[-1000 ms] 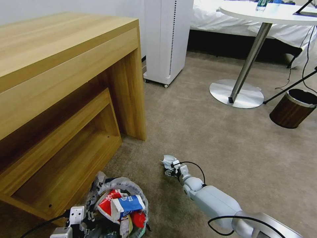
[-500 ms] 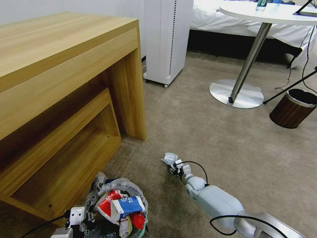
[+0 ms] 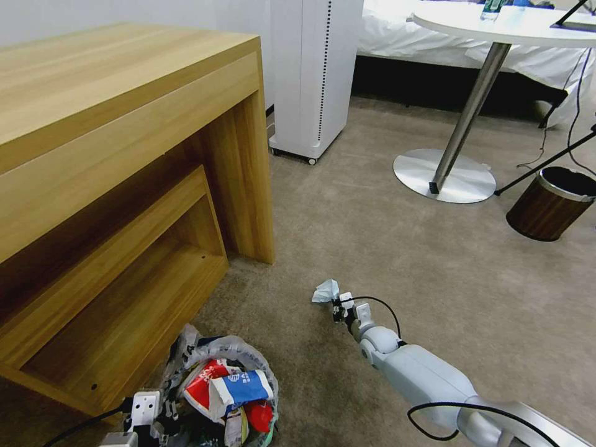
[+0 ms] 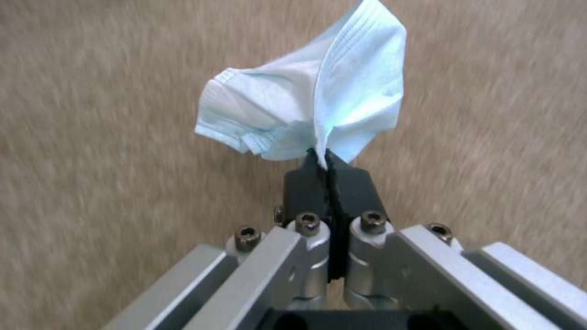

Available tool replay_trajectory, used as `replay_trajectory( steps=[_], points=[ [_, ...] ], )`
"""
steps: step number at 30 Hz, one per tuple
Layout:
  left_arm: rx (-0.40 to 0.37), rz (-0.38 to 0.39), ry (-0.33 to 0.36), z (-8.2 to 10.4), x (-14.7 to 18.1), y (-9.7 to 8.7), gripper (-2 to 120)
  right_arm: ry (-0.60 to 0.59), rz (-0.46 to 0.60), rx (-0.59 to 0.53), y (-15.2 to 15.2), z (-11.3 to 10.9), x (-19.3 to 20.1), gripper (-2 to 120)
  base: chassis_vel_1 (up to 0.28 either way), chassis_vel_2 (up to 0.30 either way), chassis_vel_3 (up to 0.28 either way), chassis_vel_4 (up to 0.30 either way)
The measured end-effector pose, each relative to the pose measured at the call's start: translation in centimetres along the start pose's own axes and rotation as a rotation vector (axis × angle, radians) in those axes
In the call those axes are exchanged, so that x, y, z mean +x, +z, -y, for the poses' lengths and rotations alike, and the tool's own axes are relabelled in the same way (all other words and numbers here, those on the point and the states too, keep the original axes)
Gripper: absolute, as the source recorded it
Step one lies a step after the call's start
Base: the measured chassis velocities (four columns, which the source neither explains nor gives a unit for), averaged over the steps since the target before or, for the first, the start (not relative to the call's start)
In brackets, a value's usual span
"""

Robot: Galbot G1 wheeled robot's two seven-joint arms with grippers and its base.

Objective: Pick up the trash bin and place the garbage on the floor into it.

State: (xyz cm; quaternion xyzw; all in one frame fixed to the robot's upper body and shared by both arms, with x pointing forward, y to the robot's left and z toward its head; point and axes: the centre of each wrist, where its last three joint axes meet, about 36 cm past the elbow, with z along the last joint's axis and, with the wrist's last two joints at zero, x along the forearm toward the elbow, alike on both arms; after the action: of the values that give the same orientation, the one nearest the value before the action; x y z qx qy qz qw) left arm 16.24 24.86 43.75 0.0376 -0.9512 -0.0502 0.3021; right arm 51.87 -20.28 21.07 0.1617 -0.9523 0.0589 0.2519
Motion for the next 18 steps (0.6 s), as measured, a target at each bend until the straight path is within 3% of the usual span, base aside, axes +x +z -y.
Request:
replay_trajectory(
  steps=[5,11,12,14,15,17,18],
  points=[
    [-0.002,0.002,0.001,-0.1,0.0,-0.1,0,-0.013,0.038,-0.012,-1.2,0.4,0.4,0,0.000,0.000,0.000,0.000],
    [0.023,0.033,0.020,-0.5,-0.1,-1.5,0,-0.111,0.229,-0.034,-9.1,2.0,4.8,0,0.000,0.000,0.000,0.000],
    [0.023,0.033,0.020,-0.5,-0.1,-1.5,0,-0.111,0.229,-0.034,-9.1,2.0,4.8,0,0.000,0.000,0.000,0.000],
    [0.026,0.040,0.023,-0.7,-0.3,-1.9,0,-0.256,0.326,0.010,-12.4,1.3,7.9,0,0.000,0.000,0.000,0.000],
    [0.026,0.040,0.023,-0.7,-0.3,-1.9,0,-0.256,0.326,0.010,-12.4,1.3,7.9,0,0.000,0.000,0.000,0.000],
    [0.032,0.043,0.030,-0.7,-0.5,-2.1,0,-0.466,0.419,0.060,-14.1,0.4,10.2,0,0.000,0.000,0.000,0.000],
    [0.033,0.045,0.035,-0.7,-0.8,-2.3,0,-0.729,0.497,0.143,-15.2,-1.2,12.5,0,0.000,0.000,0.000,0.000]
  ],
)
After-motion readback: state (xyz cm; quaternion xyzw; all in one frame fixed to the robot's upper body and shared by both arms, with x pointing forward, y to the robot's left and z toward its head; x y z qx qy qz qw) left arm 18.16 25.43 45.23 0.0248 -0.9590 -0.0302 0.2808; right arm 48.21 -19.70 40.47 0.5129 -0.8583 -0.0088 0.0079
